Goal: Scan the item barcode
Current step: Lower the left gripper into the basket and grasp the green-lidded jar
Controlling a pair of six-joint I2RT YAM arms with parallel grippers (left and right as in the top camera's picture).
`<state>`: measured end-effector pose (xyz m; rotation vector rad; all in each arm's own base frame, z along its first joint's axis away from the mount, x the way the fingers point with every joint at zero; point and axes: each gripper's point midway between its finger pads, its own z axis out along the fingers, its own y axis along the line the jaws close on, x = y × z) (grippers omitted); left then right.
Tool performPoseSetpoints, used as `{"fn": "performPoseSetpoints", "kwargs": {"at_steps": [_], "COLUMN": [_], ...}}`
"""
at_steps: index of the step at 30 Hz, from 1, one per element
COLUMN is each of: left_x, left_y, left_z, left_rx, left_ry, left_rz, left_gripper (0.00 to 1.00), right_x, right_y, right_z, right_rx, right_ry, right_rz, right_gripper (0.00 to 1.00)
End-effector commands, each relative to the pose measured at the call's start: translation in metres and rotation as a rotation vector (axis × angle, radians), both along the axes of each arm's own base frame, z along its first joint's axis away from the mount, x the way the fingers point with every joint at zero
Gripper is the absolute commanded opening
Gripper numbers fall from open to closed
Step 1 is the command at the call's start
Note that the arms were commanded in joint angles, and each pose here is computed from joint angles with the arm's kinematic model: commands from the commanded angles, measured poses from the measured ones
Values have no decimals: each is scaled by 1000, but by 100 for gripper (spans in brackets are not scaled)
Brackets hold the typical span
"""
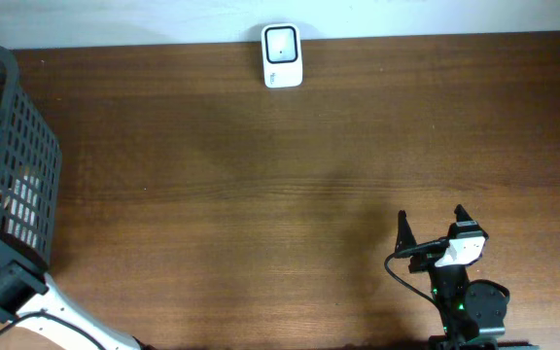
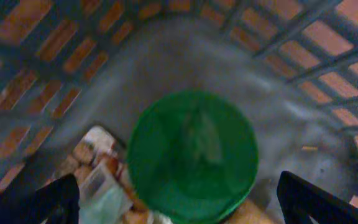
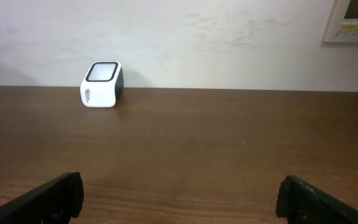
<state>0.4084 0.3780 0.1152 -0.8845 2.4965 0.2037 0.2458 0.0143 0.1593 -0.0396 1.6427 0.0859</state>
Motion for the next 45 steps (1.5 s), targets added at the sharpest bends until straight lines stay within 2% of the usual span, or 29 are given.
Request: {"fn": "performPoseSetpoints", "kwargs": {"at_steps": [1, 10, 18, 24, 31, 36, 41, 45], "left_x": [12, 26, 32, 33, 35, 36, 35, 39], "left_y": [0, 3, 5, 6, 8, 8, 7, -14], "left_z": [-17, -22, -51, -50, -42, -13, 48, 112], "left_rx": [-3, 25, 8, 14, 26, 62, 135, 145], "left_ry": [-8, -35, -19, -26, -38, -75, -153, -294], "left_rz": [-55, -66, -71, -71, -71, -72, -70, -127], "left_gripper": [99, 99, 99, 70, 63, 63, 64, 64], "right_x": [0, 0, 0, 0, 0, 0, 0, 0], "right_y": [1, 1, 1, 1, 1, 1, 1, 1], "right_z": [-2, -2, -2, -2, -2, -2, -2, -2], "right_rx": [4, 4, 4, 4, 4, 4, 4, 4], "right_ry": [2, 2, 2, 2, 2, 2, 2, 2], "right_rz": [0, 0, 0, 0, 0, 0, 0, 0], "right_gripper": [98, 98, 98, 98, 99, 98, 98, 98]}}
